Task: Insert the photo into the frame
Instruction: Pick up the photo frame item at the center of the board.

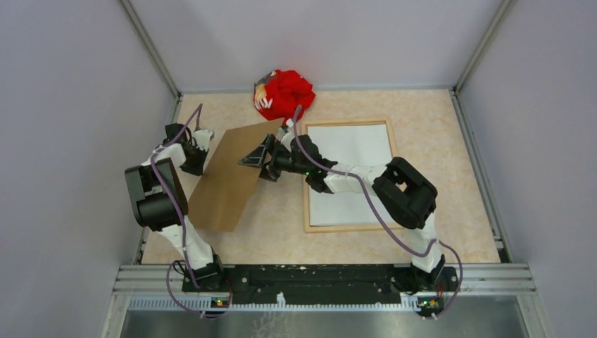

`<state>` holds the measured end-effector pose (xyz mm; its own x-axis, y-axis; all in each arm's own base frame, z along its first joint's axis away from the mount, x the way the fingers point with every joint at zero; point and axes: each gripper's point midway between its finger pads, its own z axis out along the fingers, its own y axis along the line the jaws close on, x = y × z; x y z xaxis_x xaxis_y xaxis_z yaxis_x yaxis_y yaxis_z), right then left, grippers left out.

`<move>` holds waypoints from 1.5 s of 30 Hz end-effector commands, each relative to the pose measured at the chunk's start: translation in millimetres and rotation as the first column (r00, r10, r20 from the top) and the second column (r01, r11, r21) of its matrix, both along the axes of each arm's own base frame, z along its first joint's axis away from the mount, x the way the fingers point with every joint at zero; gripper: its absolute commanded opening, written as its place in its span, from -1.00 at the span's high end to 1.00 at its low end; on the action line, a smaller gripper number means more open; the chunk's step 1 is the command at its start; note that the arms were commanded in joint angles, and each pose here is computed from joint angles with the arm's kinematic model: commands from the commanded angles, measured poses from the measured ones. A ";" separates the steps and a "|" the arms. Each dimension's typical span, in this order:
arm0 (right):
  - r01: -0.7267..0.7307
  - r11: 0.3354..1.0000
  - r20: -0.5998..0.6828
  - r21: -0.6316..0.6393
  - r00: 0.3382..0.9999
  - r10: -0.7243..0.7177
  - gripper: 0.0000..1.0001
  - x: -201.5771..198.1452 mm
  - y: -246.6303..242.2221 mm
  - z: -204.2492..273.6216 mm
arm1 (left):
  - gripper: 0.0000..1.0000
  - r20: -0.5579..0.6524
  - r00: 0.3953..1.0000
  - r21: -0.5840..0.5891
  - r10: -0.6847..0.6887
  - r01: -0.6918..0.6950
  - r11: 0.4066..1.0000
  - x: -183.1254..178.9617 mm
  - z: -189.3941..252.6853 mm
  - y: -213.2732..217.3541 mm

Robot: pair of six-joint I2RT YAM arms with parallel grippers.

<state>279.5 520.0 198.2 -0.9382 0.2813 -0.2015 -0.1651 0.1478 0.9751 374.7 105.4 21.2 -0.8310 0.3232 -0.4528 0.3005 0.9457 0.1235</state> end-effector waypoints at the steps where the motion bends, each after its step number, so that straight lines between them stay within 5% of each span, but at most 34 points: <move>1: 0.037 0.999 0.102 -0.036 0.994 -0.033 -0.50 -0.9 -15.5 39.0 | 0.57 -0.222 0.974 -0.194 -0.046 0.002 0.981 -54.9 -35.2 -47.6; 5: 0.068 0.989 0.099 -0.132 0.994 -0.055 0.23 2.0 -22.9 23.7 | 0.39 -0.167 0.984 -0.198 -0.068 0.034 0.980 -41.4 -9.3 -53.5; 9: 0.102 0.977 0.097 -0.190 0.992 -0.084 0.99 9.8 -30.5 18.6 | -0.14 -0.088 0.989 -0.212 -0.118 0.097 0.972 -27.1 33.9 -73.7; 14: 0.185 0.959 0.108 -0.214 0.980 -0.165 1.00 35.9 -50.3 36.7 | -0.70 0.084 0.968 -0.230 -0.235 0.249 0.941 -3.9 113.5 -119.7; 18: 0.246 0.949 0.150 -0.195 0.964 -0.219 1.00 61.6 -75.1 82.9 | -0.96 0.286 0.889 -0.201 -0.358 0.421 0.884 7.4 197.7 -161.8; 23: 0.360 0.925 0.186 -0.122 0.924 -0.335 1.00 91.1 -127.1 152.6 | -0.97 0.532 0.663 -0.071 -0.527 0.655 0.753 -12.6 281.0 -202.1; 30: 0.454 0.891 0.170 -0.010 0.879 -0.446 1.00 98.3 -198.7 205.8 | -0.98 0.618 0.345 0.185 -0.706 0.809 0.558 -75.6 305.7 -218.0; 35: 0.460 0.887 0.138 0.029 0.877 -0.460 1.00 91.7 -218.5 217.3 | -0.97 0.582 0.127 0.483 -0.803 0.740 0.467 -101.1 301.3 -211.2; 41: 0.420 0.903 0.110 0.092 0.897 -0.428 1.00 78.2 -217.3 228.3 | -0.96 0.531 -0.146 0.797 -0.835 0.422 0.433 -103.2 333.0 -207.2; 45: 0.403 0.911 0.112 0.092 0.904 -0.411 1.00 66.7 -220.3 229.6 | -0.91 0.479 -0.185 0.855 -0.858 0.318 0.409 -101.3 340.5 -203.2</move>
<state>372.8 303.9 362.6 -0.7147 0.6507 -0.2567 -0.0751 0.2935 0.9530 263.6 -96.4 304.5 0.5422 0.6899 -0.4796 0.4493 0.2443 0.8593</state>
